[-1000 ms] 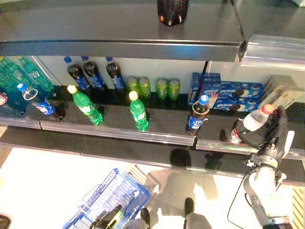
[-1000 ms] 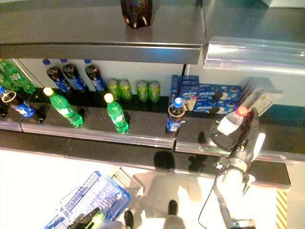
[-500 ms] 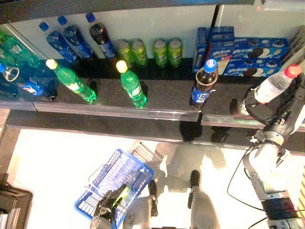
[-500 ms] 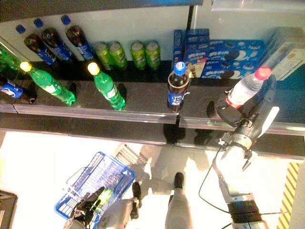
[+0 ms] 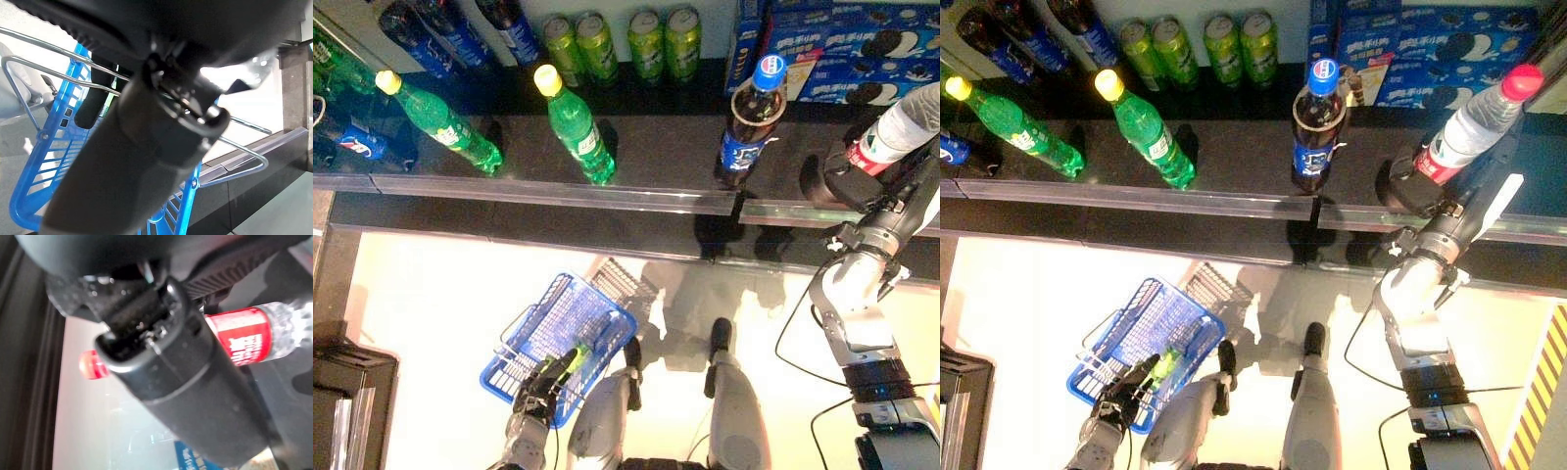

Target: Pick up the drink and place into the basket.

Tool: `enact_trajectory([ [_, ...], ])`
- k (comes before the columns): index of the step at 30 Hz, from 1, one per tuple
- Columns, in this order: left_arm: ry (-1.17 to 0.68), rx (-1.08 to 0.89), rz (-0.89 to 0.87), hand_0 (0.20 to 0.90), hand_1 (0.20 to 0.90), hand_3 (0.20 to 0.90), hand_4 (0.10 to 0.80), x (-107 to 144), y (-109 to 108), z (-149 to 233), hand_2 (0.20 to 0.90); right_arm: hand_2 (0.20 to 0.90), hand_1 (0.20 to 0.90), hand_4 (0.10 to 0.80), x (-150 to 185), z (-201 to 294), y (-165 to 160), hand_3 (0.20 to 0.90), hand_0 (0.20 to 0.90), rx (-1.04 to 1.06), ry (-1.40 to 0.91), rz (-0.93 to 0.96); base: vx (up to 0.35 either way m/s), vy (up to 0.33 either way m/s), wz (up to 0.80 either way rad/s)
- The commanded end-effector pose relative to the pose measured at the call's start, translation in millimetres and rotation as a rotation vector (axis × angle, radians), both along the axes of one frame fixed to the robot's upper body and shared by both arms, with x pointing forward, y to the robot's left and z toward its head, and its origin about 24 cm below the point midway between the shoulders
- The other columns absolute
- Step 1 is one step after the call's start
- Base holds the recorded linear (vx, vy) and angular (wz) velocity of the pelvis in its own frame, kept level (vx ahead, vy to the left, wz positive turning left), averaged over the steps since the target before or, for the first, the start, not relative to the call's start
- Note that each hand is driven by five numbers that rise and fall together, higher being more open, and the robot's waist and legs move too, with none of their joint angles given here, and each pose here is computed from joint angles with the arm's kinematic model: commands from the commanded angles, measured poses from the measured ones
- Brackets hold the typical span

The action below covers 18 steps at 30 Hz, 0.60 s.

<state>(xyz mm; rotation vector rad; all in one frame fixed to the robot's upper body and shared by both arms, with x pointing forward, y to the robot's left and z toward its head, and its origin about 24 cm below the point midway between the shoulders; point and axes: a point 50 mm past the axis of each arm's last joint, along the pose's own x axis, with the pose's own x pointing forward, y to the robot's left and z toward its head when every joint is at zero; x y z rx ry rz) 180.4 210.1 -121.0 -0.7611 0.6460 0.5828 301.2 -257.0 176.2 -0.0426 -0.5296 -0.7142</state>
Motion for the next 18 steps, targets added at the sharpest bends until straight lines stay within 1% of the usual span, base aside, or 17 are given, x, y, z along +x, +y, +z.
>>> enact_trajectory([
  [1,-0.034,-0.011,0.007,0.3,0.3,0.2,0.1,-18.4,-1.4,-1.6,0.3,0.9,0.9,0.8,-7.1,60.0,10.2,0.9,0.9,-0.085,-0.261,0.083,0.0,0.0,0.0],
  [5,-0.035,-0.012,0.007,0.3,0.3,0.2,0.1,-17.9,-1.9,-1.4,0.3,0.9,0.9,0.8,-6.4,61.4,10.4,0.9,0.9,-0.083,-0.263,0.087,0.0,0.0,0.0],
  [7,-0.033,-0.013,-0.007,0.3,0.3,0.2,0.1,-16.6,-1.8,-1.5,0.3,0.9,0.9,0.8,-2.4,75.9,5.3,0.9,0.9,-0.056,-0.298,0.085,0.034,0.009,0.0],
  [11,-0.03,-0.015,-0.01,0.3,0.3,0.2,0.1,-16.5,-1.2,-1.7,0.3,0.9,0.9,0.8,-0.2,81.8,0.1,0.9,0.9,-0.019,-0.314,0.078,0.0,0.0,0.0],
  [12,-0.029,-0.016,-0.011,0.3,0.3,0.2,0.1,-16.3,-1.2,-1.7,0.3,0.811,0.811,0.696,0.4,82.7,-1.3,0.796,0.811,-0.009,-0.315,0.076,0.0,0.0,0.0],
  [13,-0.029,-0.016,-0.011,0.3,0.3,0.2,0.1,-16.1,-1.2,-1.7,0.3,0.811,0.811,0.696,0.6,83.0,-1.9,0.796,0.811,-0.005,-0.315,0.075,0.0,0.0,0.0],
  [14,-0.026,-0.017,-0.014,0.3,0.3,0.2,0.1,-16.1,-1.6,-1.9,0.3,0.401,0.401,0.218,2.1,83.9,-4.2,0.318,0.401,0.019,-0.316,0.076,0.0,0.0,0.0],
  [15,-0.025,-0.017,-0.015,0.3,0.3,0.2,0.1,-16.4,-1.5,-2.2,0.3,0.3,0.3,0.1,2.5,84.9,-5.5,0.2,0.3,0.022,-0.32,0.075,0.0,0.0,0.0],
  [18,-0.026,-0.016,-0.028,0.3,0.3,0.2,0.1,-16.4,-2.1,-2.4,0.3,0.3,0.3,0.1,3.2,88.7,-8.5,0.2,0.3,0.018,-0.329,0.071,0.0,0.0,0.0],
])
